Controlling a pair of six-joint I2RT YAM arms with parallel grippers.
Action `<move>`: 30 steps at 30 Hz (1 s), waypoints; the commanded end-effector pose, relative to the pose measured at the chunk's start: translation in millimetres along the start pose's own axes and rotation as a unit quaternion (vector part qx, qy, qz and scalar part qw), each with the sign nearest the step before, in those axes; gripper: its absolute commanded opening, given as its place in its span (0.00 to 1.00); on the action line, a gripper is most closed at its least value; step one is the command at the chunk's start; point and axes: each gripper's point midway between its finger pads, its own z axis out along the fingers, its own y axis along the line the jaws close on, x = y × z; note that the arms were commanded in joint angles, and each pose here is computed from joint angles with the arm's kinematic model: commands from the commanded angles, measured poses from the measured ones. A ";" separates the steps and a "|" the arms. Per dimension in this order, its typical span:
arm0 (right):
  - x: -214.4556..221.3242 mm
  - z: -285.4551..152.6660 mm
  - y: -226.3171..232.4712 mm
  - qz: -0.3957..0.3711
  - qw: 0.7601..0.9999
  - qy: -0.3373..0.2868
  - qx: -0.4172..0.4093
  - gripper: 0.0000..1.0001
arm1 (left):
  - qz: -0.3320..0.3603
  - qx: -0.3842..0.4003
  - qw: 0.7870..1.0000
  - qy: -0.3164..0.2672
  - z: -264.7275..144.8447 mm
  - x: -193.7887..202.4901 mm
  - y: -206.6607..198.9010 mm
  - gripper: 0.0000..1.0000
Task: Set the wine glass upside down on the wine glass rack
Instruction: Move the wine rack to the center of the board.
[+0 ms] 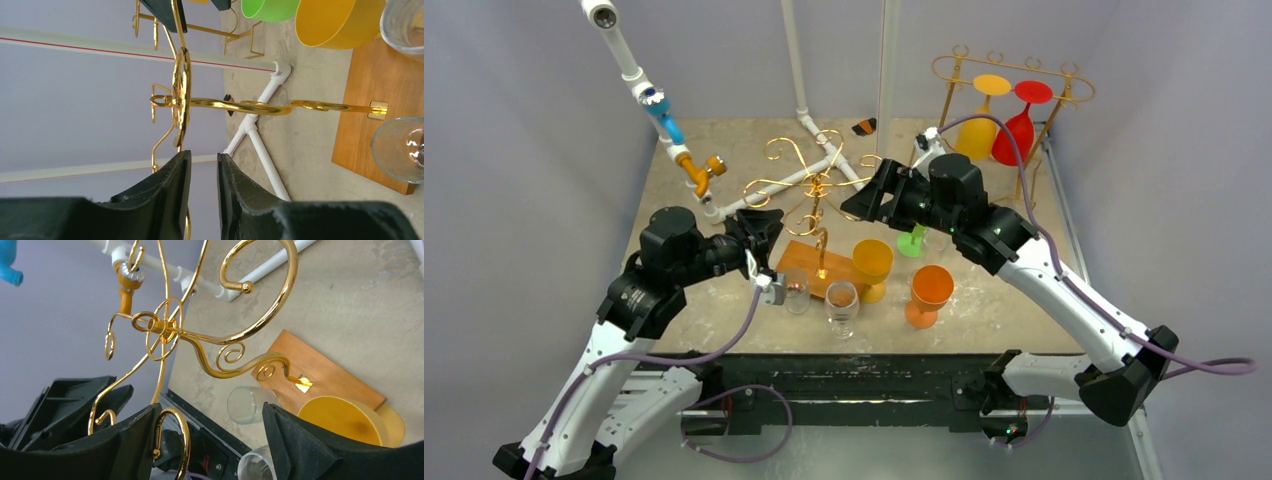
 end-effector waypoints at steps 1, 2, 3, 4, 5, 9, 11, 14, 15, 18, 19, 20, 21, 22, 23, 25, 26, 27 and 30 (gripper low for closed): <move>12.0 -8.3 -10.9 -0.040 0.999 0.023 0.023 0.82 | -0.004 0.004 1.000 -0.002 2.2 0.3 -1.8 0.26; 9.8 -11.2 -5.3 -0.043 0.999 0.019 0.012 0.82 | -0.005 0.005 1.000 -0.003 2.7 0.1 -2.1 0.24; 7.5 -13.8 -0.3 -0.045 0.999 0.015 0.002 0.82 | -0.007 0.008 1.000 -0.003 3.1 0.3 -3.4 0.21; 5.6 -15.3 3.5 -0.045 0.999 0.011 -0.005 0.82 | -0.007 0.009 1.000 -0.002 3.1 0.7 -3.5 0.19; 4.3 -16.8 7.3 -0.047 0.999 0.010 -0.013 0.82 | -0.008 0.009 1.000 -0.002 3.4 1.0 -4.1 0.17; 4.7 -23.5 33.2 -0.054 0.995 0.015 -0.078 0.83 | -0.007 0.010 1.000 0.001 3.2 1.9 -3.6 0.09; 3.0 -27.8 43.9 -0.059 0.993 0.013 -0.105 0.84 | -0.008 0.012 1.000 0.003 3.1 2.6 -4.4 0.05; 4.8 -32.0 55.7 -0.065 0.989 0.021 -0.133 0.84 | -0.009 0.015 1.000 0.005 2.4 2.8 -5.0 0.01; 4.5 -33.3 56.3 -0.068 0.988 0.021 -0.135 0.84 | -0.008 0.015 1.000 0.006 2.1 3.0 -5.1 0.01; 2.6 -41.7 59.4 -0.070 0.988 0.019 -0.136 0.86 | -0.008 0.015 1.000 0.007 1.3 3.3 -5.0 0.00; 0.8 -46.9 62.0 -0.077 0.987 0.015 -0.139 0.87 | -0.009 0.015 1.000 0.007 0.9 2.8 -4.9 0.01; -3.4 -50.3 61.4 -0.084 0.988 0.007 -0.131 0.87 | -0.010 0.014 1.000 0.007 0.1 2.1 -4.1 0.04; -6.2 -53.8 60.2 -0.090 0.988 0.002 -0.123 0.88 | -0.016 0.010 1.000 0.007 -1.4 0.6 -1.3 0.18; -8.4 -57.1 59.8 -0.095 0.989 -0.002 -0.117 0.89 | -0.021 0.007 1.000 0.005 -2.4 -0.8 0.4 0.35; -9.5 -59.7 57.9 -0.099 0.989 -0.004 -0.110 0.89 | -0.029 0.003 1.000 0.005 -4.0 -2.2 3.3 0.52; -9.9 -65.7 53.4 -0.105 0.990 -0.008 -0.099 0.90 | -0.054 -0.010 0.998 0.005 -9.3 -6.5 11.9 0.72; -8.6 -68.8 48.7 -0.106 0.990 -0.009 -0.090 0.90 | -0.074 -0.019 0.997 0.004 -13.5 -10.1 17.4 0.78; -7.8 -72.1 43.9 -0.109 0.991 -0.011 -0.080 0.90 | -0.088 -0.026 0.996 0.006 -17.6 -11.9 21.4 0.82; -8.0 -84.7 26.8 -0.116 0.992 -0.022 -0.042 0.89 | -0.127 -0.051 0.990 0.014 -31.6 -16.8 30.2 0.87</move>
